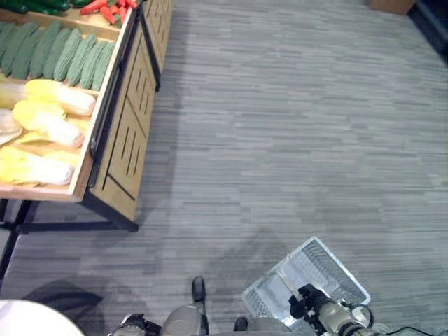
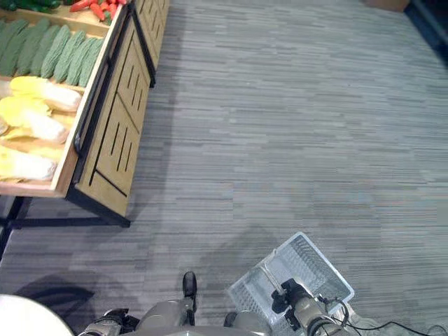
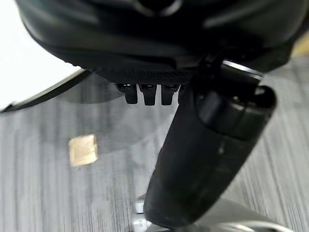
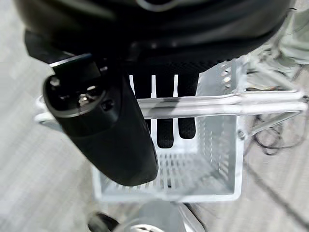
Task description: Get the vegetables into the basket
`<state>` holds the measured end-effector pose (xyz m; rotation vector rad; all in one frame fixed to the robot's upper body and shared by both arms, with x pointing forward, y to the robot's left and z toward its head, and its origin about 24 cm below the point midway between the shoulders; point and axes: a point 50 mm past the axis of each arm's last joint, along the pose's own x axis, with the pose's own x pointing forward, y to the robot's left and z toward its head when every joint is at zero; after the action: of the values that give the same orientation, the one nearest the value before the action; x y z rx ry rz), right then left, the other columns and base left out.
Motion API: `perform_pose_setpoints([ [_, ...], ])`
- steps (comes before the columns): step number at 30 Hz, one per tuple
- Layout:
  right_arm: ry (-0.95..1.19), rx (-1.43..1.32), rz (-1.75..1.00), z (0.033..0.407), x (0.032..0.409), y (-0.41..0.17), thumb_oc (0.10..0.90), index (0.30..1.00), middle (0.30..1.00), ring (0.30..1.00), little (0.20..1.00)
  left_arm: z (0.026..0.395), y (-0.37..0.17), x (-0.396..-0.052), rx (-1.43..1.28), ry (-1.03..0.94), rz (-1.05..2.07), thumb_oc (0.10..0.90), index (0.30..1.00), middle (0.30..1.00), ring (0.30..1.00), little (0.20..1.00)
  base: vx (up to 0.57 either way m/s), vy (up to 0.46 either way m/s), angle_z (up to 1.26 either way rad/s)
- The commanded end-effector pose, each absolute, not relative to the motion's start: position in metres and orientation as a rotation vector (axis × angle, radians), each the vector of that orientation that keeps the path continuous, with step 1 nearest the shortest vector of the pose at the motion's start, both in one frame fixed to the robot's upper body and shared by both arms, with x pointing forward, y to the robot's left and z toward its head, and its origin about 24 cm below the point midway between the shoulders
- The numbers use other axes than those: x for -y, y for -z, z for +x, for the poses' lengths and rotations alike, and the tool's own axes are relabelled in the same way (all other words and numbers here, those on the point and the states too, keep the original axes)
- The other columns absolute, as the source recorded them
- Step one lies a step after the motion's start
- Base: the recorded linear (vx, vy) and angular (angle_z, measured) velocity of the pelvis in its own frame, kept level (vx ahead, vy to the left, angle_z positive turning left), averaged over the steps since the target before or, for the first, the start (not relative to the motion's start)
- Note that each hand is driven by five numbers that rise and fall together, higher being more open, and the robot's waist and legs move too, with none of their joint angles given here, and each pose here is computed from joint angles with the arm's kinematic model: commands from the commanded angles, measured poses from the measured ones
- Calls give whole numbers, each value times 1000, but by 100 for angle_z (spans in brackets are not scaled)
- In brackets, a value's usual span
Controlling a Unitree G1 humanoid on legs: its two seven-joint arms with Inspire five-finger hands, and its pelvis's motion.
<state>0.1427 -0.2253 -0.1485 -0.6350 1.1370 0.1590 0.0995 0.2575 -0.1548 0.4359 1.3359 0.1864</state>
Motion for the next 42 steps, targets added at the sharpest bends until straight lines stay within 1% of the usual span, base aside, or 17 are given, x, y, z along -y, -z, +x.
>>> perform_pose_setpoints([
  [1,-138,-1148,-694,141,249,142,400,300,300,300,300,104,154,-259,-1334,-166,459,900,1000,1000,1000,1000,213,312,22],
  [4,-132,-1146,-688,142,251,141,400,300,300,300,300,106,153,-259,-1335,-134,486,900,1000,1000,1000,1000,320,392,13],
  [10,-88,-1120,-669,147,253,138,400,300,300,300,300,110,153,-255,-1324,-108,508,900,1000,1000,1000,1000,152,-8,-25],
  [14,-98,-1138,-663,140,252,141,400,300,300,300,300,105,154,-255,-1337,-121,487,900,1000,1000,1000,1000,359,-141,28],
  [21,-96,-1182,-710,129,267,141,400,300,300,300,300,107,158,-242,-1340,-101,457,900,1000,1000,1000,1000,380,-231,48],
  [29,-87,-1175,-714,131,270,139,400,300,300,300,300,109,157,-241,-1334,-124,446,900,1000,1000,1000,1000,262,-156,21],
  [35,-93,-1197,-716,125,271,141,400,300,300,300,300,104,158,-244,-1349,-135,442,900,1000,1000,1000,1000,170,-111,15],
  [37,-99,-1194,-720,126,271,141,400,300,300,300,300,105,158,-244,-1347,-131,445,900,1000,1000,1000,1000,40,-91,5],
  [38,-99,-1182,-731,129,271,139,400,300,300,300,300,113,155,-246,-1325,-132,456,900,1000,1000,1000,1000,-23,-79,9],
  [42,-96,-1191,-748,127,276,139,400,300,300,300,300,122,152,-246,-1295,-142,458,900,1000,1000,1000,1000,6,-61,14],
])
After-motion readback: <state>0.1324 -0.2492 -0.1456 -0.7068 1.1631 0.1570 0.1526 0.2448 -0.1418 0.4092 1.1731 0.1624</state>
